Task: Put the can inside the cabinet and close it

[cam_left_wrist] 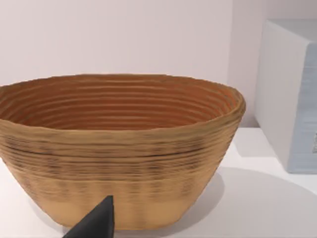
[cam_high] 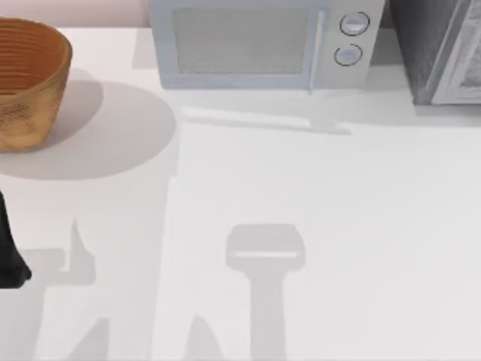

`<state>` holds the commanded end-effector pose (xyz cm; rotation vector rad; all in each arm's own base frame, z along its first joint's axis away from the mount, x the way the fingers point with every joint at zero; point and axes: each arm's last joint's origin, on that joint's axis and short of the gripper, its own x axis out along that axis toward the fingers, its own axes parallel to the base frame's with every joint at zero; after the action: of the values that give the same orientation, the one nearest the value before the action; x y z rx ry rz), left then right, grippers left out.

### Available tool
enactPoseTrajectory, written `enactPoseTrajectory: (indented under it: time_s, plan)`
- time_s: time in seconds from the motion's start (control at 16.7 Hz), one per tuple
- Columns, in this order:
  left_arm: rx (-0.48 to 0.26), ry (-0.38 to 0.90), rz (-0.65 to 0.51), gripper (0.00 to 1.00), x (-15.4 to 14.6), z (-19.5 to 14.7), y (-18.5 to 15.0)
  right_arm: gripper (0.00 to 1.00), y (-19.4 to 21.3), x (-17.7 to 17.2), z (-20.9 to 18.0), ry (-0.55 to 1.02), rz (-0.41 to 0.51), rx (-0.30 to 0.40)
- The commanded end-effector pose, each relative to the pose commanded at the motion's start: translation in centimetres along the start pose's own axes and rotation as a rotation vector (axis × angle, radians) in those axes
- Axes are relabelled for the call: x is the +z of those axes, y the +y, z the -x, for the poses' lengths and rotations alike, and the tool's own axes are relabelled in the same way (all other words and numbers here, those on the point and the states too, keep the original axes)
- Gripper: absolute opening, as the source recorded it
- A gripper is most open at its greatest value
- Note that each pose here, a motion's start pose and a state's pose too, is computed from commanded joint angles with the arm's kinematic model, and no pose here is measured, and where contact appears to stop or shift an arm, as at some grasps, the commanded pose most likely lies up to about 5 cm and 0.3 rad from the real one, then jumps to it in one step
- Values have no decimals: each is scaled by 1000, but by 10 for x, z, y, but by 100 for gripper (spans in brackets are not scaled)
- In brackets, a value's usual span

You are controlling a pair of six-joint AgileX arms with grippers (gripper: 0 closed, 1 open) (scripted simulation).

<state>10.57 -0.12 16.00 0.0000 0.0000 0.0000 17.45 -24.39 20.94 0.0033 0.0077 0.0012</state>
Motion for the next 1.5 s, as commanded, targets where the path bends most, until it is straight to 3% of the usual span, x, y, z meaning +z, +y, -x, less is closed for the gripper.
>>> enactPoseTrajectory:
  time_s: [0.42, 0.84, 1.08, 1.5]
  plan:
    - [0, 0, 0, 100, 0, 0, 0, 100, -30, 137, -13, 15, -27, -2]
    - [0, 0, 0, 100, 0, 0, 0, 100, 21, 270, 11, 11, -20, 2]
    - [0, 0, 0, 100, 0, 0, 0, 100, 45, 299, 22, 0, 0, 4]
    - [0, 0, 0, 100, 0, 0, 0, 100, 47, 300, 17, -2, 2, 1]
